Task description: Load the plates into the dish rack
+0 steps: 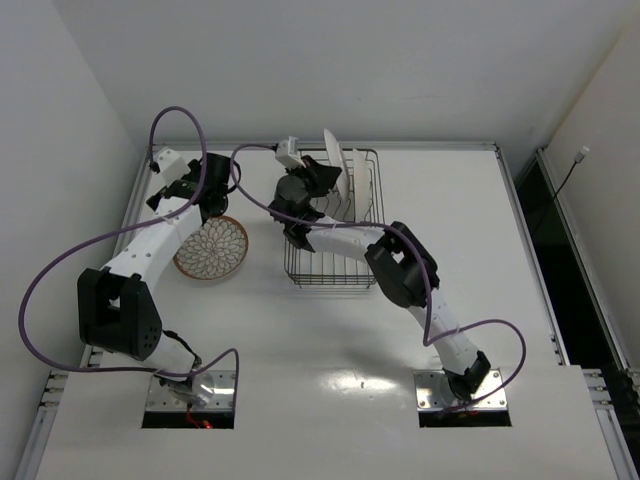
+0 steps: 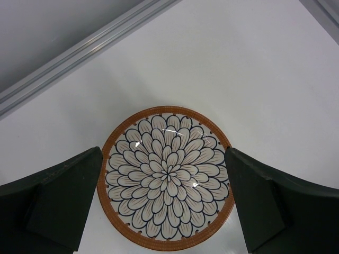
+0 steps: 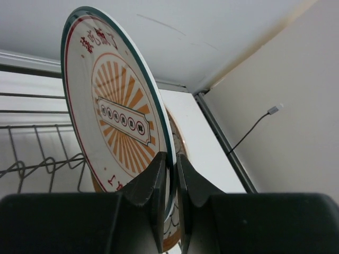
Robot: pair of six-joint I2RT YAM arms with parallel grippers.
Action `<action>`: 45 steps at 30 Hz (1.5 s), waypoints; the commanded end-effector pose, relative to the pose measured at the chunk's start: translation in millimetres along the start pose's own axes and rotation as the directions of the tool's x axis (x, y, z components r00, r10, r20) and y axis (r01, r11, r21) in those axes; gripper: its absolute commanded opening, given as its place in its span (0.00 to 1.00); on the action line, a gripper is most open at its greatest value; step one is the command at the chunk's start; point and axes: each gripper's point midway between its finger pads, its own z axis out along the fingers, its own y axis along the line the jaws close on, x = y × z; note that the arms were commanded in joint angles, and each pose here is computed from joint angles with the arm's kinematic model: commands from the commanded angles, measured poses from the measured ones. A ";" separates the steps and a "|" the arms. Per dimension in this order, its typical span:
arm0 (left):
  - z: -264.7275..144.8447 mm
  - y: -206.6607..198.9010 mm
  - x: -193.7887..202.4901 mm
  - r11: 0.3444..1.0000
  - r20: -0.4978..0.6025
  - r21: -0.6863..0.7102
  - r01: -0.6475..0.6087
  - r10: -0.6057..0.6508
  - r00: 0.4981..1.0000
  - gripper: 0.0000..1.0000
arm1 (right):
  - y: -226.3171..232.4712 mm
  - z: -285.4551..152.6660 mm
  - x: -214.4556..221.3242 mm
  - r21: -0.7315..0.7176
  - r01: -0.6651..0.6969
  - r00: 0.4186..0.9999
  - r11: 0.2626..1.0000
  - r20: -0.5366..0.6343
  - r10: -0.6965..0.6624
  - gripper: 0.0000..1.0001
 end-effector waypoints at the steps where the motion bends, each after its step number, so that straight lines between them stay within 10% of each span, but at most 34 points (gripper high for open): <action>1: -6.0 -2.8 -15.6 0.998 0.035 0.017 0.062 -0.063 0.997 0.99 | -33.4 -24.2 46.4 0.106 -0.020 0.955 0.994 -0.293 0.051 0.09; 28: -6.0 -2.8 -15.6 0.998 0.035 0.017 0.062 -0.063 0.997 0.99 | -33.7 -29.8 53.9 0.080 -0.011 0.953 0.997 -0.300 0.034 0.00; 35: -6.0 -2.8 -15.6 0.998 0.035 0.017 0.062 -0.063 0.997 0.99 | -33.9 -33.4 48.1 0.072 -0.021 0.955 0.997 -0.295 0.041 0.26; 45: -5.9 -2.4 -15.6 0.998 0.035 0.016 0.053 -0.054 0.998 0.99 | -38.1 -33.4 45.1 0.069 -0.043 0.954 0.997 -0.294 0.062 0.33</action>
